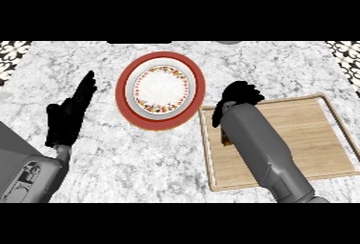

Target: Pick the sweet potato from the tray and place it in the plate

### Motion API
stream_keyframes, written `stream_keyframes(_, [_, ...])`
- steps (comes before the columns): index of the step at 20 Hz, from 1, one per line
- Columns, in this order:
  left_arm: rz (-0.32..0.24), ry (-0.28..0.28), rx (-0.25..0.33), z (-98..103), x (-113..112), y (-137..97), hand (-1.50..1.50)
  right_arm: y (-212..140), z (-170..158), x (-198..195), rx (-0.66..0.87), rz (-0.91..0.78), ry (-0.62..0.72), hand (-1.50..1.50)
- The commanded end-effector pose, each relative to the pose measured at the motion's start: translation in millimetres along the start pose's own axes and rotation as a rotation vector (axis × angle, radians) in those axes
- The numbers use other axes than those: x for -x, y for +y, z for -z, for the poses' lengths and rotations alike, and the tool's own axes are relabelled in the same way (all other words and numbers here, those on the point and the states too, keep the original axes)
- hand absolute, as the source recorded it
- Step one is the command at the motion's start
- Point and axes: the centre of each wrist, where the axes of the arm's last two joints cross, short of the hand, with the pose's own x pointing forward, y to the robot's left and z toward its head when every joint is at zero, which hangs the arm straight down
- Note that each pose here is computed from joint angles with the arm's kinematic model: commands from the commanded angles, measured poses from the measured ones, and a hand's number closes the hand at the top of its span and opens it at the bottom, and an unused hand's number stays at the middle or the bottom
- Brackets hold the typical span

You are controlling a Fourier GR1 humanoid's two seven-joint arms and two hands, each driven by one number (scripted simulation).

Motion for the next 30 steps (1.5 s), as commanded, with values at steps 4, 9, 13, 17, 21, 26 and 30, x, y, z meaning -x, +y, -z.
stream_keyframes(4, [0.001, -0.014, -0.002, -3.8, -4.6, 5.6, 0.0, 11.4, 9.8, 13.6, 0.028, -0.044, 0.191, 1.5])
stream_keyframes(9, [-0.014, -0.005, 0.001, -8.6, 10.7, -28.1, 0.0, 4.0, 11.0, 13.0, 0.103, -0.045, 0.181, 1.5])
stream_keyframes(13, [-0.01, -0.012, -0.001, -2.4, -1.7, -14.3, 0.0, 12.1, 0.1, 14.6, 0.117, -0.052, 0.17, 1.5])
stream_keyframes(17, [-0.019, -0.01, 0.0, -4.9, 5.0, 5.4, 0.0, 1.7, 7.0, 24.6, 0.218, -0.032, 0.133, 1.5])
stream_keyframes(21, [-0.005, 0.007, -0.014, -0.6, 3.9, 6.2, 0.0, 26.3, -45.8, 46.6, 0.201, 0.1, -0.066, 1.5])
stream_keyframes(26, [-0.012, 0.01, -0.043, -4.9, 5.3, 0.0, 0.0, 37.1, -78.9, 98.7, 0.296, 0.234, -0.315, 1.5])
stream_keyframes(30, [-0.001, 0.005, -0.038, -6.3, 3.1, 3.6, 0.0, 5.5, -120.7, 105.1, 0.514, 0.365, -0.44, 1.5])
